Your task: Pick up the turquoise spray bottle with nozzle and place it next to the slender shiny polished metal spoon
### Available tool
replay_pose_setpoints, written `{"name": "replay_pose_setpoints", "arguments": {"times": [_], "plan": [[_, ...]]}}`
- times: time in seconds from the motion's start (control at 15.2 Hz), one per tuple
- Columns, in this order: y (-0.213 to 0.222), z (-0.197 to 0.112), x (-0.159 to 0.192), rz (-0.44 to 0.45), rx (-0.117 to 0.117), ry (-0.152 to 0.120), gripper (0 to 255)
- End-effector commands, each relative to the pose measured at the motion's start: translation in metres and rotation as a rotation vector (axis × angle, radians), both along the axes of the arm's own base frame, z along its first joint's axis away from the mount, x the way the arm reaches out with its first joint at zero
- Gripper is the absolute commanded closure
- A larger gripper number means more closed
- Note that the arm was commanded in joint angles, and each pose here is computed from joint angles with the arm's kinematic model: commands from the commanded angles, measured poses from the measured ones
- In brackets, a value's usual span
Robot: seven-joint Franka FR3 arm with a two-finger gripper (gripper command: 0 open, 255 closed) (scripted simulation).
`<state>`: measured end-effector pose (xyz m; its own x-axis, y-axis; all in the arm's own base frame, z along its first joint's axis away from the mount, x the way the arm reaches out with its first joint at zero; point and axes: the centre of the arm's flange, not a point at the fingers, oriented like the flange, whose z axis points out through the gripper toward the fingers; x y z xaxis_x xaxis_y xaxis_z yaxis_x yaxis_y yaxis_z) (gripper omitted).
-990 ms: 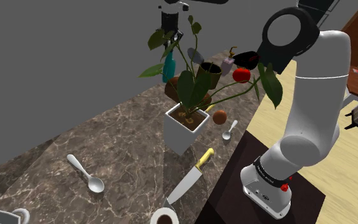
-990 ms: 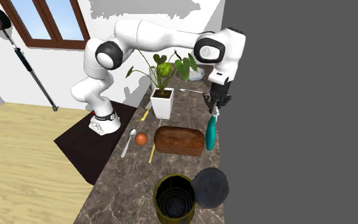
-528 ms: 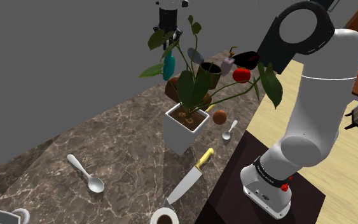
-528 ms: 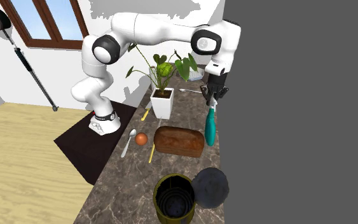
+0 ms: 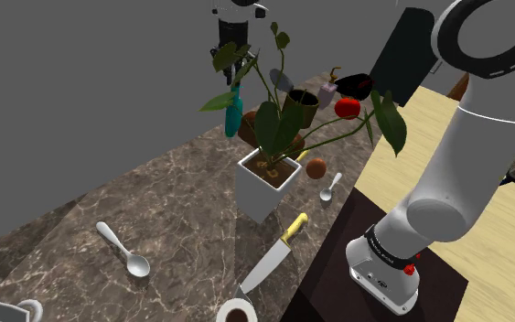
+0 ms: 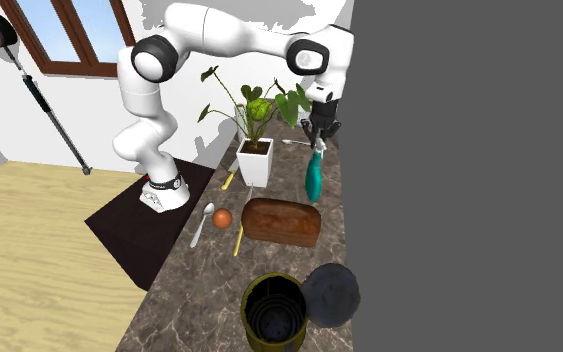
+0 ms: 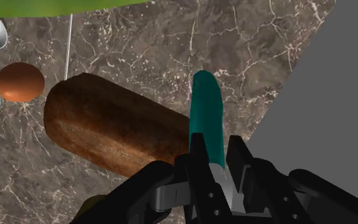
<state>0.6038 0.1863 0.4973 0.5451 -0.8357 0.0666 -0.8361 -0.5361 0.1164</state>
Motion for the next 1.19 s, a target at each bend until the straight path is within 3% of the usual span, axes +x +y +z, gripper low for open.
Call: {"name": "replay_pose_setpoints", "arguments": {"times": [0.0,1.12], "plan": [[0.022,0.001,-0.016,-0.001,0.0,0.0,255],[0.194,0.001,-0.16,-0.001,0.0,0.0,255]]}}
